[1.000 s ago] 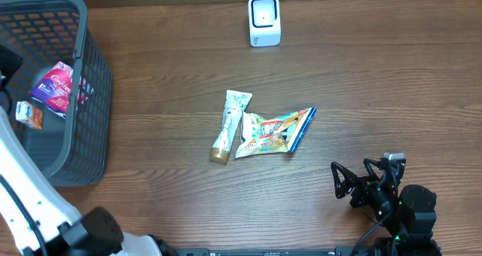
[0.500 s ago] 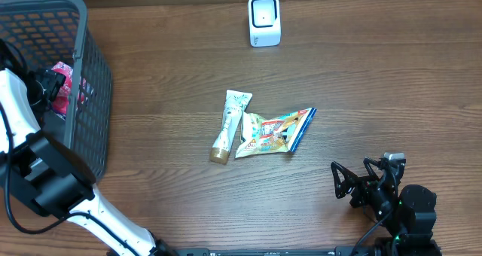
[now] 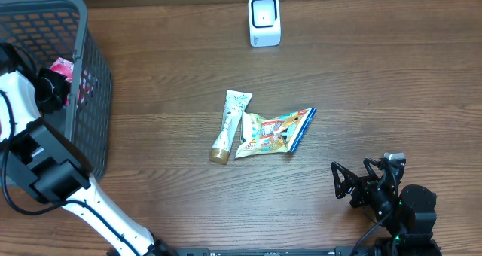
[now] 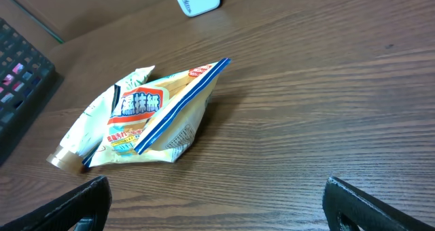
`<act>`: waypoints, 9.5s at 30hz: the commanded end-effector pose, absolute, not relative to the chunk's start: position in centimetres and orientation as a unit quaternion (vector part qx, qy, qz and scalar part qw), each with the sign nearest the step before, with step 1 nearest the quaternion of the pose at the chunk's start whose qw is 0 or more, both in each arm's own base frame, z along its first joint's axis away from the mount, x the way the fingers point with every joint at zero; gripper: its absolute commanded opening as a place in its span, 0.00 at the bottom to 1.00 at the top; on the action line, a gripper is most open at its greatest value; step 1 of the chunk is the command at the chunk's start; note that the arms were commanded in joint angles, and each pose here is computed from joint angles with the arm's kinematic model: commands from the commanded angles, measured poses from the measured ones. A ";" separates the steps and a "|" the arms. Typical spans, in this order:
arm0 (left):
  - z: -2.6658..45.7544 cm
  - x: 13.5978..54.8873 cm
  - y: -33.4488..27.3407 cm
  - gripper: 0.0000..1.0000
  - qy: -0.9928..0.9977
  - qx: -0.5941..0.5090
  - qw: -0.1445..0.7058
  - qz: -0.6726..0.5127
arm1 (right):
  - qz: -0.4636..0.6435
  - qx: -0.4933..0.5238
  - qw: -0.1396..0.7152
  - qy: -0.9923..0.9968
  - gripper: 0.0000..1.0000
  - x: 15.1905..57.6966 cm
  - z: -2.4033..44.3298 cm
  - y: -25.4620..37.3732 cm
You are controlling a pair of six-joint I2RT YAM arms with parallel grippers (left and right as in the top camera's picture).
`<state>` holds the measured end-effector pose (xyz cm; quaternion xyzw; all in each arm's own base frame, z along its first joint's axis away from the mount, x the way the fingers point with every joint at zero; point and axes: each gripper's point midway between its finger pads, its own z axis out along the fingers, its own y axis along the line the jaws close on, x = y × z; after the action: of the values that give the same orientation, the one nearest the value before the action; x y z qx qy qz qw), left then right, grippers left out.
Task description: Scan the item barcode
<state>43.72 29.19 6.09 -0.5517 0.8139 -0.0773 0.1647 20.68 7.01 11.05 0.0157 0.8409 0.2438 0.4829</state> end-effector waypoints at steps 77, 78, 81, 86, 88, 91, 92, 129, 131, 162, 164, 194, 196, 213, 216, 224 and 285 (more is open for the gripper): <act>39.0 42.8 -5.4 1.00 0.924 -0.069 0.342 -0.160 | 0.242 0.018 0.476 0.845 1.00 20.5 10.6 7.0; 40.0 42.3 -3.1 1.00 0.917 -0.091 0.357 -0.151 | 0.242 0.018 0.476 0.845 1.00 20.5 10.6 7.0; 42.1 40.3 3.2 1.00 0.901 -0.150 0.390 -0.117 | 0.242 0.018 0.476 0.845 1.00 20.5 10.6 7.0; 41.9 34.8 16.0 1.00 0.873 -0.302 0.382 0.011 | 0.242 0.018 0.476 0.845 1.00 20.5 10.6 7.0; 40.5 32.9 20.1 1.00 0.859 -0.366 0.356 0.043 | 0.242 0.018 0.476 0.845 1.00 20.5 10.6 7.0; 37.5 30.3 25.4 1.00 0.813 -0.490 0.302 0.087 | 0.241 0.018 0.477 0.845 1.00 20.5 10.6 7.0; 35.5 29.9 26.9 1.00 0.805 -0.519 0.273 0.087 | 0.242 0.018 0.476 0.845 1.00 20.5 10.6 7.0; 13.7 34.5 31.8 1.00 0.894 -0.413 0.000 0.177 | 0.242 0.018 0.476 0.845 1.00 20.5 10.6 7.0; 13.7 34.8 31.8 1.00 0.895 -0.408 0.002 0.181 | 0.242 0.018 0.476 0.845 1.00 20.5 10.6 7.0; 9.1 36.6 35.4 1.00 0.924 -0.343 0.048 0.163 | 0.242 0.018 0.476 0.845 1.00 20.5 10.6 7.0; 8.5 36.6 35.3 1.00 0.926 -0.340 0.046 0.157 | 0.242 0.018 0.476 0.845 1.00 20.5 10.6 7.0; 6.4 39.3 34.4 0.04 0.941 -0.306 0.097 0.110 | 0.242 0.018 0.476 0.845 1.00 20.5 10.6 7.0; 8.1 39.5 34.5 0.04 0.931 -0.328 0.112 0.112 | 0.241 0.018 0.477 0.845 1.00 20.5 10.6 7.0; 39.2 40.8 13.1 0.04 0.848 -0.189 0.420 -0.261 | 0.242 0.018 0.476 0.845 1.00 20.5 10.6 7.0; 40.0 40.4 2.6 0.04 0.865 -0.070 0.381 -0.319 | 0.242 0.018 0.476 0.845 1.00 20.5 10.6 7.0; 29.2 39.7 -18.2 0.04 0.938 0.118 0.199 -0.258 | 0.242 0.018 0.476 0.845 1.00 20.5 10.6 7.0; 41.2 28.7 -0.8 1.00 0.929 -0.127 0.340 -0.078 | 0.498 -0.037 0.603 0.623 1.00 19.3 27.6 11.7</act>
<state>28.60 -1.15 41.35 -0.1265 0.9277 -0.0864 0.3404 20.67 10.75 25.26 -0.0038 0.6500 0.4662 0.6002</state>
